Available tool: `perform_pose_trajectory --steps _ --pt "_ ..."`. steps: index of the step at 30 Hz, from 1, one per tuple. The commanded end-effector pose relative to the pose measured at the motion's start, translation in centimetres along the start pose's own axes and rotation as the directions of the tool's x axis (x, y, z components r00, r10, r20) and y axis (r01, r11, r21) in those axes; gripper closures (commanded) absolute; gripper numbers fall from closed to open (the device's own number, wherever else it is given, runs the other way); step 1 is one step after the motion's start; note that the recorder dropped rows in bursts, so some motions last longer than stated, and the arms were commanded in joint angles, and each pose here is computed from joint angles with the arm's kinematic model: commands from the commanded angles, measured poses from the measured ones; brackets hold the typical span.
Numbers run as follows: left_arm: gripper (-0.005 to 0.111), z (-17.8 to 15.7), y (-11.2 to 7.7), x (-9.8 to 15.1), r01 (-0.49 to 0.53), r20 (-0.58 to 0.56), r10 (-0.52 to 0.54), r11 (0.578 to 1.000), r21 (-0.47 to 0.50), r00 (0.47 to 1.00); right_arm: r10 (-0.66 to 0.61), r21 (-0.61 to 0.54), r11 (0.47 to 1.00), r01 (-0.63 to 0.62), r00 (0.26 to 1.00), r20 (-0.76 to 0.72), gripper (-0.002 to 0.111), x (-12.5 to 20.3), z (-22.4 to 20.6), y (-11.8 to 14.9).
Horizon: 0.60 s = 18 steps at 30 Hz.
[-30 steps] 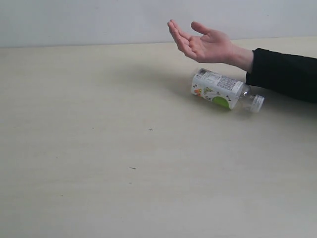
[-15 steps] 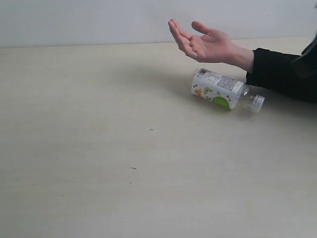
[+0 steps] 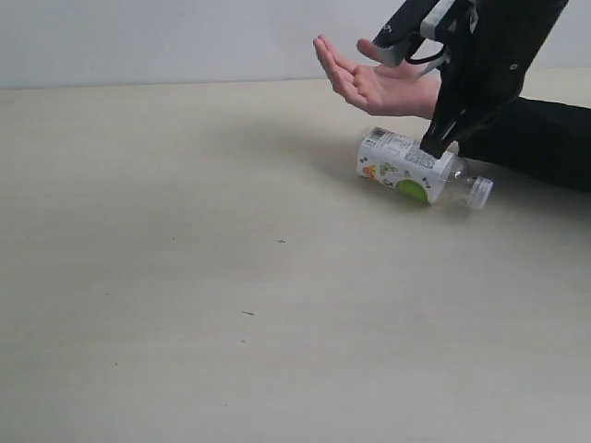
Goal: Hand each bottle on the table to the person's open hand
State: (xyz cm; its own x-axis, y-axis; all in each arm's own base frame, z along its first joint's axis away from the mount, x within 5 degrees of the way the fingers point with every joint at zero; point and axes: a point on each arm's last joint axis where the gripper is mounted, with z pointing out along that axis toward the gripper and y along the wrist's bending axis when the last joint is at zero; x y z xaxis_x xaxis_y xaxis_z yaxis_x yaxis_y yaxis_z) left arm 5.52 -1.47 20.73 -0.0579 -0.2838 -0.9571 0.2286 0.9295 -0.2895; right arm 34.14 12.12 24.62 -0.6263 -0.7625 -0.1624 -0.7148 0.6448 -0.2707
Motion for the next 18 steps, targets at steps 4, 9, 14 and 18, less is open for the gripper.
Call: perform_pose_trajectory --steps 4,9,14,18 --pt "0.107 0.0 0.1 0.1 0.001 -0.002 -0.001 1.000 -0.006 1.000 -0.135 0.026 0.990 0.136 0.990 -0.048 0.085 -0.6 2.6 -0.3" --pt "0.107 0.0 0.1 0.1 0.001 -0.002 -0.001 1.000 -0.006 1.000 -0.133 0.030 0.991 0.133 0.991 -0.005 0.061 -1.3 3.7 -0.2" --pt "0.107 0.0 0.1 0.1 0.001 -0.002 -0.001 1.000 -0.006 1.000 -0.143 0.032 0.989 0.143 0.990 -0.008 0.040 -1.5 4.6 -0.2" --pt "0.107 0.0 0.1 0.1 0.001 -0.002 -0.001 1.000 -0.006 1.000 -0.148 0.029 0.989 0.148 0.989 -0.004 0.037 -1.7 5.6 -0.1"
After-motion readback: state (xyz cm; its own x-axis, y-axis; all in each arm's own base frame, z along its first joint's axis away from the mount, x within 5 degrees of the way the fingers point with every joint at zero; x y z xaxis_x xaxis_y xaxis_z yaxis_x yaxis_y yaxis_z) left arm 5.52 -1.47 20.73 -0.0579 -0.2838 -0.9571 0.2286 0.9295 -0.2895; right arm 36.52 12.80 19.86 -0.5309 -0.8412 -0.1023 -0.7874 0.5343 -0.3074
